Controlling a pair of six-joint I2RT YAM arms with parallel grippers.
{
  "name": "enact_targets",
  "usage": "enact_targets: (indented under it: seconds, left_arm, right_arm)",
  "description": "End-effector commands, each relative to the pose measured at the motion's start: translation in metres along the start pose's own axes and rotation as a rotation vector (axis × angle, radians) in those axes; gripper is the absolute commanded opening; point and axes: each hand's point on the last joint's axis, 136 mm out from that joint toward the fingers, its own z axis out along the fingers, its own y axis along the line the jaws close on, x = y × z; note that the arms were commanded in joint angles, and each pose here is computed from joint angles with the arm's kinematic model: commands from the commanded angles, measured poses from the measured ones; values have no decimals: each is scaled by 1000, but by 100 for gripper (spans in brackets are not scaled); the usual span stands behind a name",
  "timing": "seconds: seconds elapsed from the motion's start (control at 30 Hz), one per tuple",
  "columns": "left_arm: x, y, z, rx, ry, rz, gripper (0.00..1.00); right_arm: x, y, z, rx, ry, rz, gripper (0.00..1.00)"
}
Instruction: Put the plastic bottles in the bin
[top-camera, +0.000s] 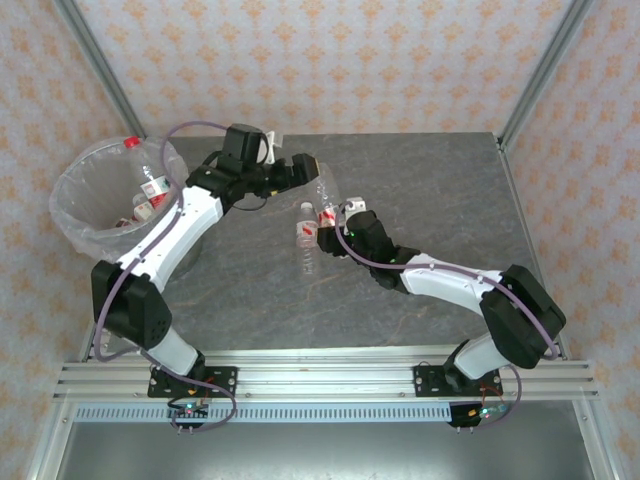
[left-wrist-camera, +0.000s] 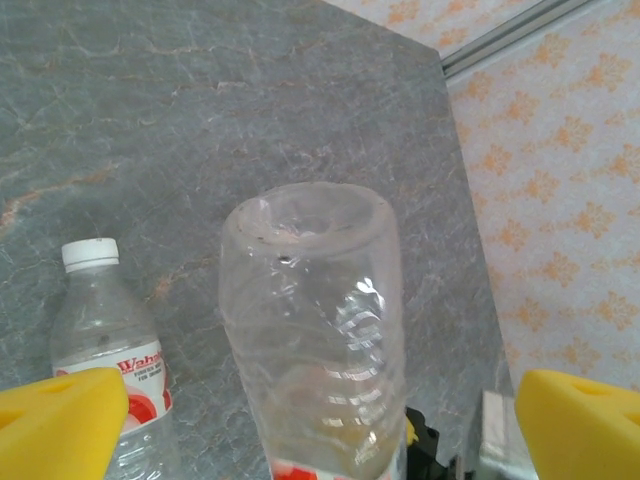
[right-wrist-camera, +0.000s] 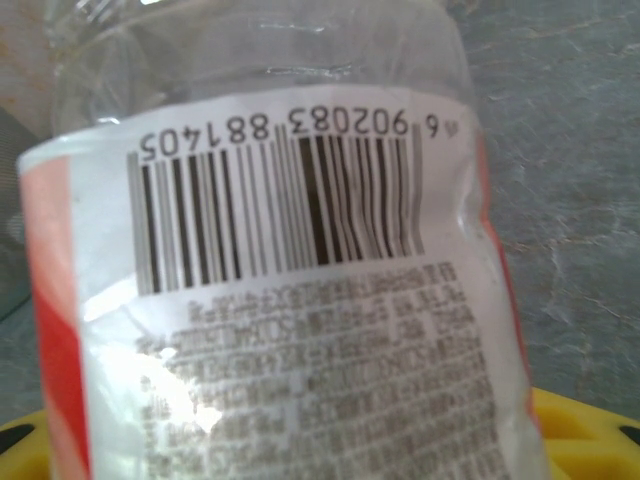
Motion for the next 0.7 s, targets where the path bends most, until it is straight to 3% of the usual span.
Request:
enact_targets:
  seconds: [0.0, 0.43, 0.67]
  left_arm:
    - [-6, -12, 8, 20, -12, 10, 100]
    - [6, -16, 31, 19, 36, 25, 99]
    - [7, -18, 34, 22, 51, 35, 87]
  right_arm:
    - [-29, 31, -1, -119, -87, 6, 58]
    - [-47, 52, 1, -217, -145, 25, 58]
    - [-50, 54, 4, -227, -151, 53, 58]
